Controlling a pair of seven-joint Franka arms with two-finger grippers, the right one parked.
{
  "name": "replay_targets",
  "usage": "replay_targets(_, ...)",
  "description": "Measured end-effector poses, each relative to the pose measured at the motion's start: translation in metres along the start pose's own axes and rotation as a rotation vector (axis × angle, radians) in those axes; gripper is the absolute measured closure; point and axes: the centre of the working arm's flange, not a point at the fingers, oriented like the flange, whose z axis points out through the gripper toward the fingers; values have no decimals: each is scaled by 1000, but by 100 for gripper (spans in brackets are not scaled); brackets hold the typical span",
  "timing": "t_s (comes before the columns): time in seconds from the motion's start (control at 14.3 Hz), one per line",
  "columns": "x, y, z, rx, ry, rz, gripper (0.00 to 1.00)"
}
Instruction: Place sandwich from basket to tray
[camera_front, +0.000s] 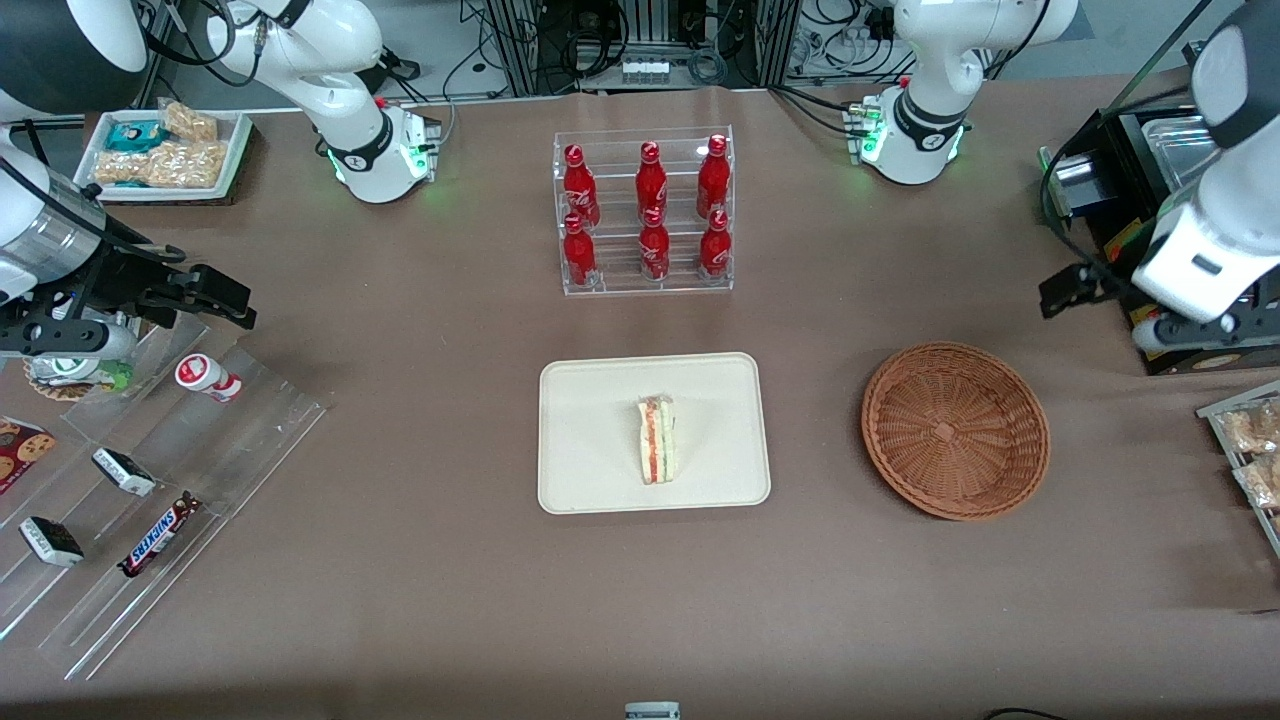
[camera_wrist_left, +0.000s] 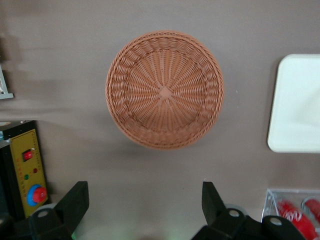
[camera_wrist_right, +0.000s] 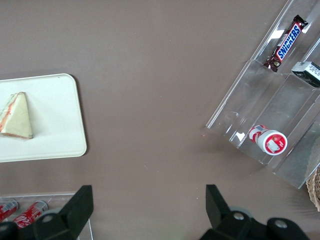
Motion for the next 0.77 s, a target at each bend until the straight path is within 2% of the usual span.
replay_targets(0.21, -13, 3, -8, 2, -7, 38, 0)
replay_targets(0.77, -11, 26, 2, 6, 1, 99, 0)
